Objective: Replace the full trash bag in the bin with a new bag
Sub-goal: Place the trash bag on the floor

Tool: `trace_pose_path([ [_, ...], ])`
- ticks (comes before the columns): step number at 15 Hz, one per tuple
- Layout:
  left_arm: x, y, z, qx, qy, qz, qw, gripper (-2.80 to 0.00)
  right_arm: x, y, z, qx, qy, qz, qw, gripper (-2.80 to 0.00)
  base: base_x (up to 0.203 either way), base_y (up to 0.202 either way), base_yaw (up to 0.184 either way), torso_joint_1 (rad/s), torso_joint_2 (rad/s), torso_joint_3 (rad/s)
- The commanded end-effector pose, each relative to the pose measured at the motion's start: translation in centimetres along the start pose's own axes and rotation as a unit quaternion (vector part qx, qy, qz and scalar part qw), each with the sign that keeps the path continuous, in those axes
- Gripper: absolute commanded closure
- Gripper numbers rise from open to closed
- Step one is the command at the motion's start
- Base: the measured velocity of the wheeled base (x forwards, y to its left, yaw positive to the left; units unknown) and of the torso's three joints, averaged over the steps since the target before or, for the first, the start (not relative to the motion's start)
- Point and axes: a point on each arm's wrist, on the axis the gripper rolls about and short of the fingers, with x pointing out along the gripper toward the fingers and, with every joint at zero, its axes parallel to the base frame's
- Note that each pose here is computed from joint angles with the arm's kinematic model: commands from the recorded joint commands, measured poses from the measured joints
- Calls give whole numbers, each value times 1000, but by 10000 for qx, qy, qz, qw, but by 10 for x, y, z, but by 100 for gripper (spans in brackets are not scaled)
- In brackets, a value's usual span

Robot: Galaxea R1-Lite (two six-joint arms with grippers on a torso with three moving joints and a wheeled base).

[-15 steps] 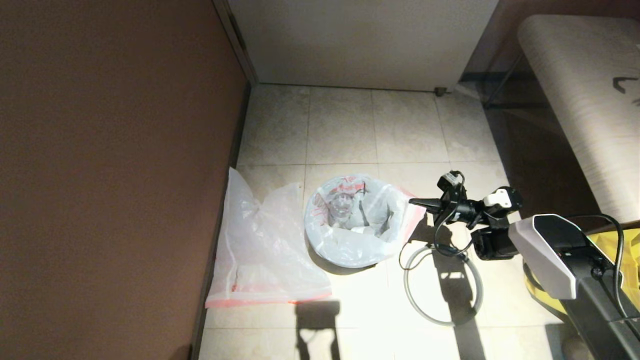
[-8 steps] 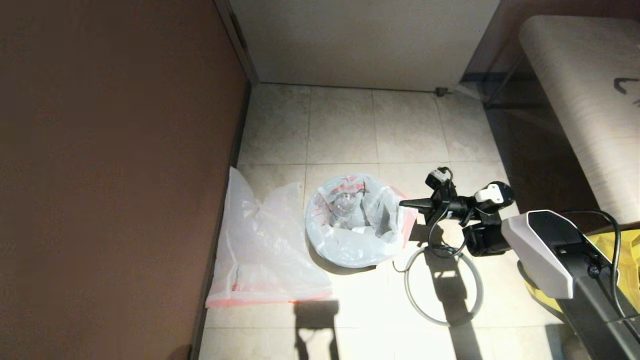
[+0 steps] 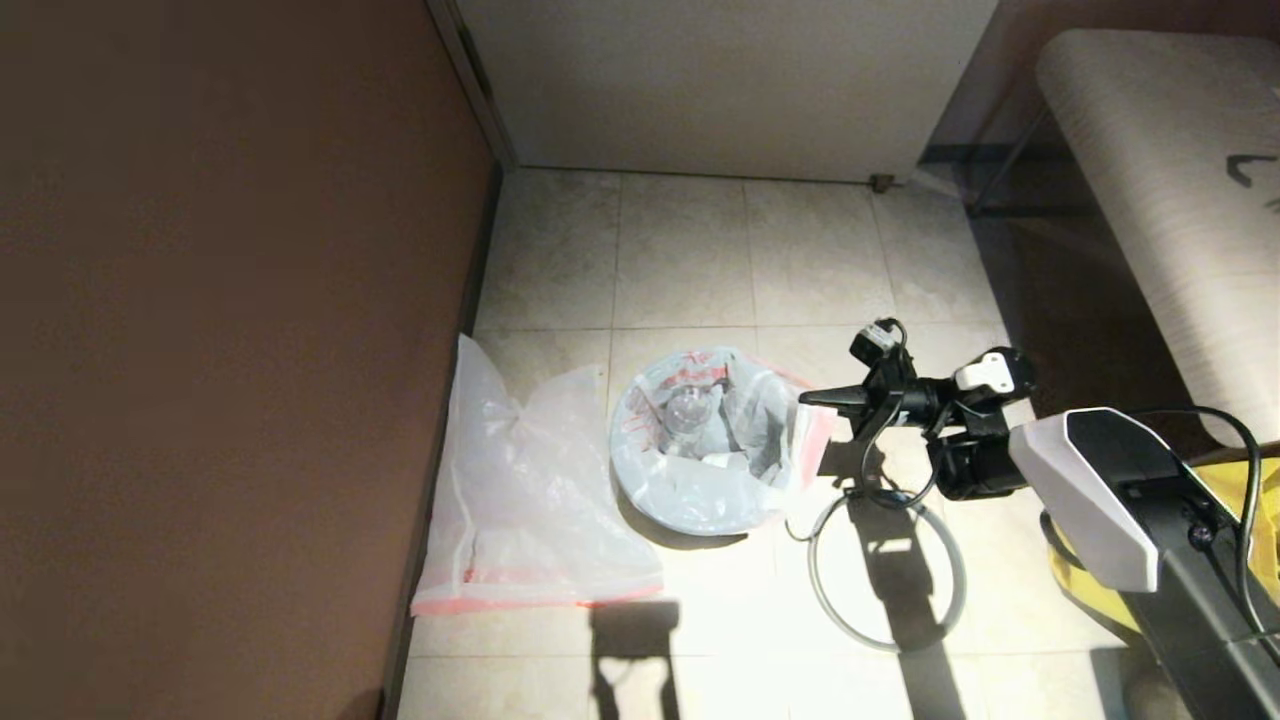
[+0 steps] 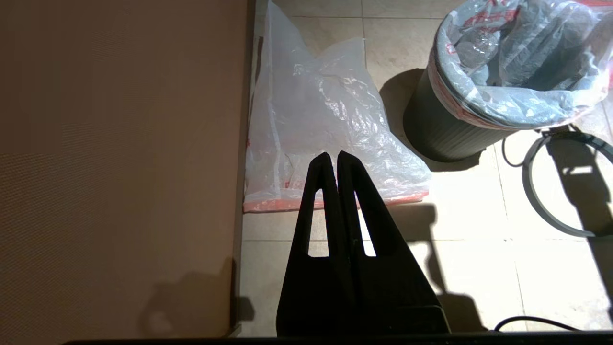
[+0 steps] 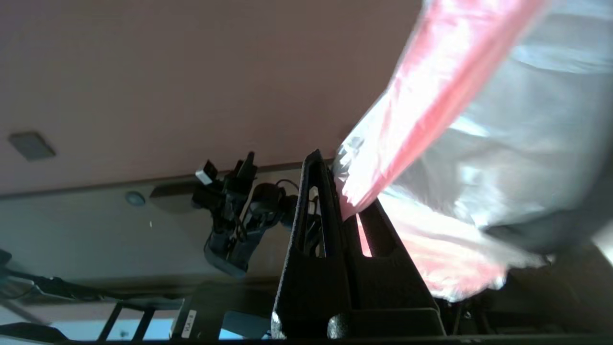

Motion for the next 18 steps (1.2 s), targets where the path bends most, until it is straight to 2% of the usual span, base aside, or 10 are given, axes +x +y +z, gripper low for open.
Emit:
trace_pose_path([
  [1, 0, 0, 0, -2, -2, 3, 10000, 0, -1, 17, 5, -167, -42, 22, 9998, 0, 0, 0, 0, 0, 0, 0],
  [5, 0, 0, 0, -2, -2, 3, 10000, 0, 8, 18, 6, -360, -425, 170, 9983, 0, 0, 0, 0, 0, 0, 0],
  [7, 0, 0, 0, -2, -2, 3, 10000, 0, 7, 17, 6, -602, -449, 161, 9970, 0, 0, 0, 0, 0, 0, 0],
  [10, 0, 0, 0, -2, -2, 3, 10000, 0, 6, -2, 0, -706, -484, 116, 9963, 0, 0, 0, 0, 0, 0, 0],
  [11, 0, 0, 0, -2, -2, 3, 10000, 0, 4, -7, -1, -894, -499, 94, 9947, 0, 0, 0, 0, 0, 0, 0],
  [13, 0, 0, 0, -2, -2, 3, 10000, 0, -2, -15, -3, -1302, -578, 27, 9898, 0, 0, 0, 0, 0, 0, 0],
  [15, 0, 0, 0, -2, -2, 3, 10000, 0, -9, -18, -2, -1757, -991, -34, 9794, 0, 0, 0, 0, 0, 0, 0],
  [17, 0, 0, 0, -2, -2, 3, 10000, 0, -15, -17, 0, -1960, -1299, -88, 9719, 0, 0, 0, 0, 0, 0, 0],
  [18, 0, 0, 0, -2, -2, 3, 10000, 0, -23, -17, 1, -2174, -1450, -165, 9651, 0, 0, 0, 0, 0, 0, 0],
])
